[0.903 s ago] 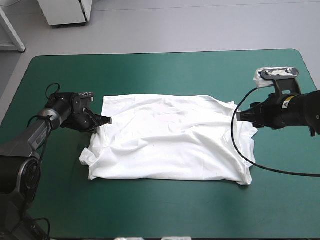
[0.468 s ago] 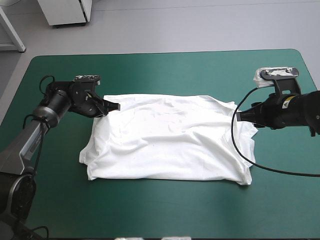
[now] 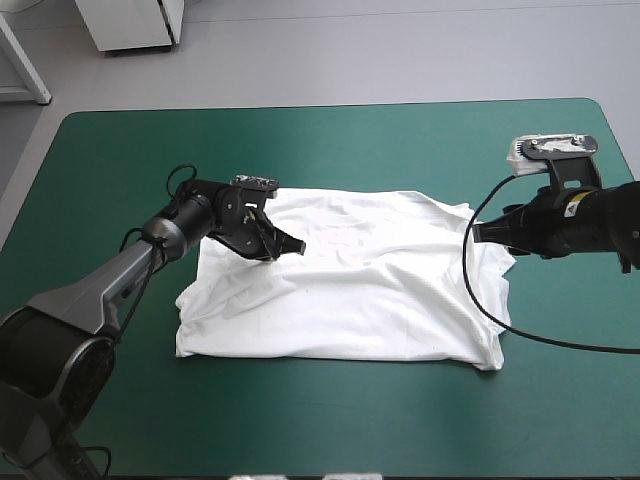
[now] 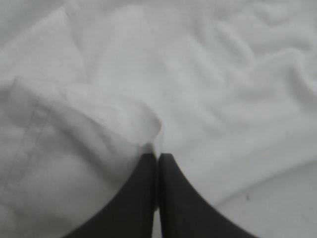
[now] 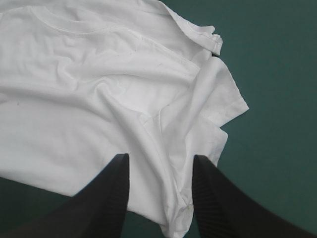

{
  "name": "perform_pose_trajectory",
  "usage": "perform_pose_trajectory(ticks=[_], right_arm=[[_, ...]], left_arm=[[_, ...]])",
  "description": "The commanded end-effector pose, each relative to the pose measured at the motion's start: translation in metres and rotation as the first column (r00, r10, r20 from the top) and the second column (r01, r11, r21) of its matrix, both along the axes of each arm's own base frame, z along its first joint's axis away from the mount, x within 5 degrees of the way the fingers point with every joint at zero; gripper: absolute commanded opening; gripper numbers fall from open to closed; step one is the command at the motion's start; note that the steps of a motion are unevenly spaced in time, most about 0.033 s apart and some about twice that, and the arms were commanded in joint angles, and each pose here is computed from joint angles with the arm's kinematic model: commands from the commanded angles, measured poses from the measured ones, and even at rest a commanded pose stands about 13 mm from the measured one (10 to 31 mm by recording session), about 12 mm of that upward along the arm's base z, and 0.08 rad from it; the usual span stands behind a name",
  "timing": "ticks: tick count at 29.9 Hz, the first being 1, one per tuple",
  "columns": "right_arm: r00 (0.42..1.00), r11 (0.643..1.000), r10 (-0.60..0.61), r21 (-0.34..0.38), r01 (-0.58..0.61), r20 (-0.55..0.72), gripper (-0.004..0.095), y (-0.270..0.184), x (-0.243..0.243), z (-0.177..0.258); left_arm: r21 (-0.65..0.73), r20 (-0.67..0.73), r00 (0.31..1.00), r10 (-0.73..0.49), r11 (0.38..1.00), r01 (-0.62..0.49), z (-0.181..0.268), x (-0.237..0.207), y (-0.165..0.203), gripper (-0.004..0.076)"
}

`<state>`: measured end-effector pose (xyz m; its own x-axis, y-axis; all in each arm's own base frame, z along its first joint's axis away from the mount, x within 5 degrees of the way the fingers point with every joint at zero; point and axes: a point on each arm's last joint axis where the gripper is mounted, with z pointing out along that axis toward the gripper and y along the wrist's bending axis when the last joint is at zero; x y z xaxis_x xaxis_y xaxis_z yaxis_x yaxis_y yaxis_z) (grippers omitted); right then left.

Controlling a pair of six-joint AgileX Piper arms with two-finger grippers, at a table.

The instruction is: Fold the cloth

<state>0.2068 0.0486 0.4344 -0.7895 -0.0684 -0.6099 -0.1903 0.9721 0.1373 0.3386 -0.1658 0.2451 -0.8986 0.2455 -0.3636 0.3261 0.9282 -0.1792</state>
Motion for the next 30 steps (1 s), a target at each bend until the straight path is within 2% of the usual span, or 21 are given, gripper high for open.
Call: perform_pose_trajectory(ticks=[1, 5, 7, 10, 15, 17, 22, 27, 30], right_arm=[[0.998, 1.000, -0.004, 0.006, 0.004, 0.060, 0.0391, -0.003, -0.007, 0.014], [0.998, 1.000, -0.030, 0.008, 0.030, 0.057, 0.0391, -0.004, -0.007, 0.014], [0.998, 0.999, -0.032, 0.004, 0.032, 0.058, 0.0394, -0.004, -0.007, 0.014], [0.998, 1.000, -0.028, 0.016, 0.027, 0.055, 0.0403, -0.003, -0.007, 0.014], [0.998, 1.000, -0.028, 0.014, 0.027, 0.049, 0.0403, -0.003, -0.005, 0.012], [0.999, 0.999, -0.038, 0.018, 0.038, 0.032, 0.0403, -0.002, 0.000, 0.009], [0.998, 0.999, -0.051, 0.000, 0.051, -0.038, 0.0403, 0.001, 0.022, -0.007], [0.990, 0.995, -0.082, -0.067, 0.075, -0.113, 0.0403, -0.002, 0.049, -0.029], [0.976, 0.990, -0.141, -0.043, 0.136, -0.168, 0.0411, -0.016, 0.069, -0.045]], left_arm=[[-0.032, 0.032, 0.999, 0.004, 0.999, -0.003, 0.010, 0.003, -0.005, -0.0009], [0.001, 0.030, 0.999, -0.020, 1.000, 0.020, 0.004, 0.006, -0.004, 0.0001], [0.018, 0.044, 0.997, -0.063, 0.998, 0.062, 0.004, 0.006, -0.004, 0.0052], [0.035, 0.026, 0.994, -0.102, 0.994, 0.101, 0.003, 0.003, -0.004, 0.0185], [0.036, -0.034, 0.994, -0.104, 0.994, 0.105, 0.002, -0.002, -0.003, 0.0484], [0.029, -0.030, 0.994, -0.102, 0.994, 0.103, 0.007, -0.004, -0.002, 0.0546], [0.001, 0.055, 0.994, -0.092, 0.996, 0.093, 0.034, -0.012, 0.002, 0.0553], [0.011, 0.166, 0.984, -0.065, 0.998, 0.064, 0.075, -0.030, 0.015, 0.0552], [0.037, 0.238, 0.969, -0.070, 0.997, 0.063, 0.095, -0.040, 0.024, 0.0552]])
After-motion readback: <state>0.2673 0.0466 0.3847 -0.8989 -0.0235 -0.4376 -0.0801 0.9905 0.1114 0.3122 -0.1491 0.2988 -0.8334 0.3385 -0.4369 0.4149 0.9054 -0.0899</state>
